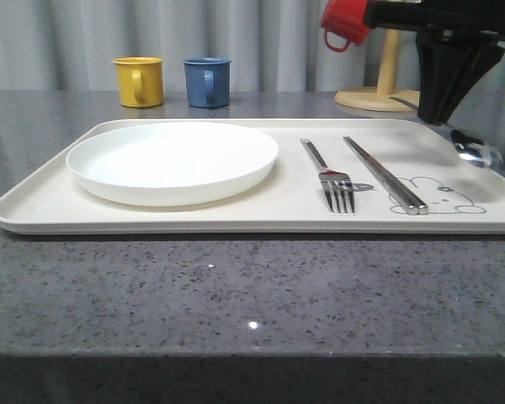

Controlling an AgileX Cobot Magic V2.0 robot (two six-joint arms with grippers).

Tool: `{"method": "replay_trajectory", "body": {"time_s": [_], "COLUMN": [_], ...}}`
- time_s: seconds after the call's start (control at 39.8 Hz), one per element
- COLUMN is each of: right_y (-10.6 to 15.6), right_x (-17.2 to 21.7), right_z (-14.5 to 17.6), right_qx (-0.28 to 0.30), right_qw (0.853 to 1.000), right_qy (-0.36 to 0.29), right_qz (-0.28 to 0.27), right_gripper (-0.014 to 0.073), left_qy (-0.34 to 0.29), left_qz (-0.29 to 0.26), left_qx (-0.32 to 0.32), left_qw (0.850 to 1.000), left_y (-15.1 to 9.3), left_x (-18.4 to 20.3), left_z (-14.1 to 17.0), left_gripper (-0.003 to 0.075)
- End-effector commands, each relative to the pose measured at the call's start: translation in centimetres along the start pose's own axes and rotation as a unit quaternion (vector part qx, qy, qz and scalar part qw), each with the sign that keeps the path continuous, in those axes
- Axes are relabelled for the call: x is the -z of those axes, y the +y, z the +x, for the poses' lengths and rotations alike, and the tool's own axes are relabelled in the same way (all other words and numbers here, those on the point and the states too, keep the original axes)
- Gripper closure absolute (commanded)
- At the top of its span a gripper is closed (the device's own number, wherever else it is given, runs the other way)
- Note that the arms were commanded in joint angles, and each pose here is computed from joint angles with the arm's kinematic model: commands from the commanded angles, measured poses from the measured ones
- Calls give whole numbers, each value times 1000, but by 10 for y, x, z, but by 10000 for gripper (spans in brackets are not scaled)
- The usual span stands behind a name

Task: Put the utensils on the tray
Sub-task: 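Place the spoon on the tray beside the chopsticks, release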

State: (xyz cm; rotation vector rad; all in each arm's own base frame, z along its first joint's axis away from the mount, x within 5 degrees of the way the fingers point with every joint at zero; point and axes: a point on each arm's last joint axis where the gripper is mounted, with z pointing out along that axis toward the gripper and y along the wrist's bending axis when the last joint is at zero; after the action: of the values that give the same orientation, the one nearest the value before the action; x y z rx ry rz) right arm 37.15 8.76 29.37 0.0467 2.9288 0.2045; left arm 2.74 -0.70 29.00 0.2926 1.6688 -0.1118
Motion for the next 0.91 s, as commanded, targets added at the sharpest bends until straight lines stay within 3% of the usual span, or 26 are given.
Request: {"method": "replay_trajectory", "body": {"time_s": [0.0,0.4,0.65,0.75,0.88], "right_y": [0,-1,-1,0,3], "right_x": [15,-2,-2,4,30], "right_z": [7,8,8,5,2], "right_qx": [-8,-15,-15,-14,-9], "right_qw": [1000,998,999,999,1000], "right_qy": [27,53,51,40,0], "right_qz": [1,5,5,2,-9], "right_gripper": [632,624,364,314,312], "left_qy": [-46,-45,-45,-45,-45], "left_qz": [-2,-2,-2,-2,-2], "left_qx": [8,8,8,8,8], "left_qw": [999,999,999,999,999], "left_y": [1,1,1,1,1], "left_x": [2,2,2,2,2], "left_z": [-14,-14,-14,-14,-14], "left_gripper": [738,738,738,738,738]}}
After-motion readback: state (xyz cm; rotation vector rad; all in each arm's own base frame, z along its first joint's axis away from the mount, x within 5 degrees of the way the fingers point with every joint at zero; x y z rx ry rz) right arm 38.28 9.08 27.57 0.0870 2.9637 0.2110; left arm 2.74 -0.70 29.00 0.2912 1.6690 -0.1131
